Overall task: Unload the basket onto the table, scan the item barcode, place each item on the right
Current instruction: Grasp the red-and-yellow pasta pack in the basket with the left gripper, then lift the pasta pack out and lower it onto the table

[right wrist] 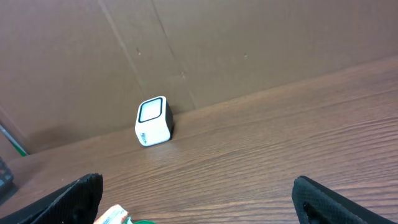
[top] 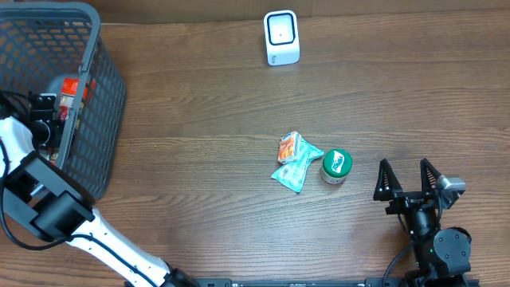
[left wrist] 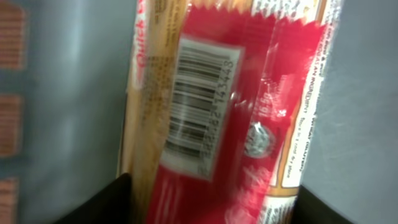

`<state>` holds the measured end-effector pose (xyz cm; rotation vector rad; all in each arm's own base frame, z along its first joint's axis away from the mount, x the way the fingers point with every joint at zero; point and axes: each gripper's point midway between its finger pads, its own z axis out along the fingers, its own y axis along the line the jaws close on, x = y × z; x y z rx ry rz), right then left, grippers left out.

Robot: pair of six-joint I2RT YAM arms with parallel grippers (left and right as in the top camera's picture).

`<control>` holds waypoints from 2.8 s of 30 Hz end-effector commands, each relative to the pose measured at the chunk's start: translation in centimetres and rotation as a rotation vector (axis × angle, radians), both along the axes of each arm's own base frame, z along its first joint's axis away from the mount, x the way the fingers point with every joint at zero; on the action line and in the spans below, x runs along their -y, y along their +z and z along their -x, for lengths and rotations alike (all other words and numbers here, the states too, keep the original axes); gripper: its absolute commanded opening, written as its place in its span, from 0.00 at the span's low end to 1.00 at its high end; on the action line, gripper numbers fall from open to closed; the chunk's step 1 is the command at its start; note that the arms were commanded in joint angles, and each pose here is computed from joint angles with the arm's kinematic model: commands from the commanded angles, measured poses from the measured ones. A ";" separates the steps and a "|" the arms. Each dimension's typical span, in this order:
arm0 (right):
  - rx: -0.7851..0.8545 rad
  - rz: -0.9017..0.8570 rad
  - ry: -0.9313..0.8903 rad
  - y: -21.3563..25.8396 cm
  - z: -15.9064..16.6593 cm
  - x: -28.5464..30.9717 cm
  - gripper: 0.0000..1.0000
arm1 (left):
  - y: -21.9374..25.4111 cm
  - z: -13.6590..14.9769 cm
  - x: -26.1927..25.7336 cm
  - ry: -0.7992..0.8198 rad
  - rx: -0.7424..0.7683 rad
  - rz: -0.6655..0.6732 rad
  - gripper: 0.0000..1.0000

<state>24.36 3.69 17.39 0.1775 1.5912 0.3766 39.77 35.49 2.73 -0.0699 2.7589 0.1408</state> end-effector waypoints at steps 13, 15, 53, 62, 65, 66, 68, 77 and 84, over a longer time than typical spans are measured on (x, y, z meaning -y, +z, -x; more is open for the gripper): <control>0.004 0.004 -0.003 -0.2 0.0 0.1 1.00 | -8.5 2.4 3.9 0.118 -0.154 0.263 0.16; 0.004 0.004 -0.003 -0.2 0.0 0.1 1.00 | -6.7 1.4 3.7 0.144 -0.122 0.293 0.15; 0.004 0.004 -0.003 -0.2 0.0 0.1 1.00 | 37.4 -2.1 8.1 0.397 0.589 -0.072 0.04; 0.004 0.004 -0.003 -0.2 0.0 0.1 1.00 | 48.8 4.2 16.2 0.376 0.850 -0.066 0.04; 0.004 0.003 -0.003 -0.2 0.0 0.1 1.00 | 48.6 5.5 19.9 0.322 0.812 -0.020 0.04; 0.004 0.004 -0.003 -0.2 0.0 0.1 1.00 | 48.0 5.6 21.1 0.300 0.783 0.001 0.04; 0.004 0.004 -0.003 -0.2 0.0 0.1 1.00 | 46.0 5.9 23.5 0.257 0.693 0.046 0.04; 0.004 0.003 -0.003 -0.2 0.0 0.1 1.00 | 34.7 3.4 32.1 0.042 0.233 0.166 0.04; 0.004 0.004 -0.003 -0.2 0.0 0.1 1.00 | 22.0 4.2 37.7 -0.029 -0.189 0.230 0.04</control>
